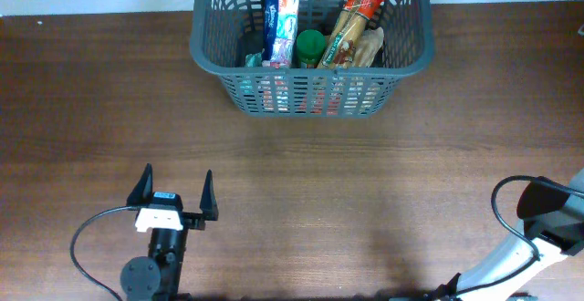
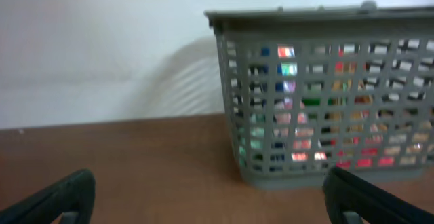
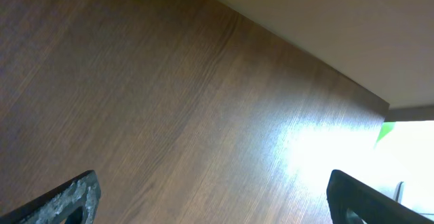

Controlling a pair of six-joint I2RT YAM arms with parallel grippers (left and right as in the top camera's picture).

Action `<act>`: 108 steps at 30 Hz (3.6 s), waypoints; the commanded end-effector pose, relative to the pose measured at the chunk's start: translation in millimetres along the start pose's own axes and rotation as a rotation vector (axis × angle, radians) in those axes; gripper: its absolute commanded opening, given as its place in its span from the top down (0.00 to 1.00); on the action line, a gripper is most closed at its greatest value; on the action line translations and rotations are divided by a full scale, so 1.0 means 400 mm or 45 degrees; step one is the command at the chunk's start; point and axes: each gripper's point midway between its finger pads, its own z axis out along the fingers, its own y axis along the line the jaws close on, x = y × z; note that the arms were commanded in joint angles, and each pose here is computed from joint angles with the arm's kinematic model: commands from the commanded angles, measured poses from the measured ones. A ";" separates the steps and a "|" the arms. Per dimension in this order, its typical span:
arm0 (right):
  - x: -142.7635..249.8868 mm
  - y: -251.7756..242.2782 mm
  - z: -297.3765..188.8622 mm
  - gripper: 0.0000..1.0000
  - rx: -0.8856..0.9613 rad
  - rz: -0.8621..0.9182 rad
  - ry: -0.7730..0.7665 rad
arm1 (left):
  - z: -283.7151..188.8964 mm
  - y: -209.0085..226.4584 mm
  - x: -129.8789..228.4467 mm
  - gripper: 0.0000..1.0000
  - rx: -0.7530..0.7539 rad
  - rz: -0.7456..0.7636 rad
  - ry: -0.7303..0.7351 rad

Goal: Pack container

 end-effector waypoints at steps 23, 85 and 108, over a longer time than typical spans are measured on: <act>0.000 -0.011 0.004 0.01 0.025 0.010 0.001 | -0.006 0.005 0.085 0.01 -0.001 0.191 0.165; 0.000 -0.010 0.005 0.01 0.026 0.008 0.002 | -0.007 0.018 0.088 0.01 -0.037 0.223 0.174; -0.184 0.184 -0.389 0.01 -0.559 0.209 -0.741 | -0.007 0.018 0.087 0.01 -0.037 0.223 0.174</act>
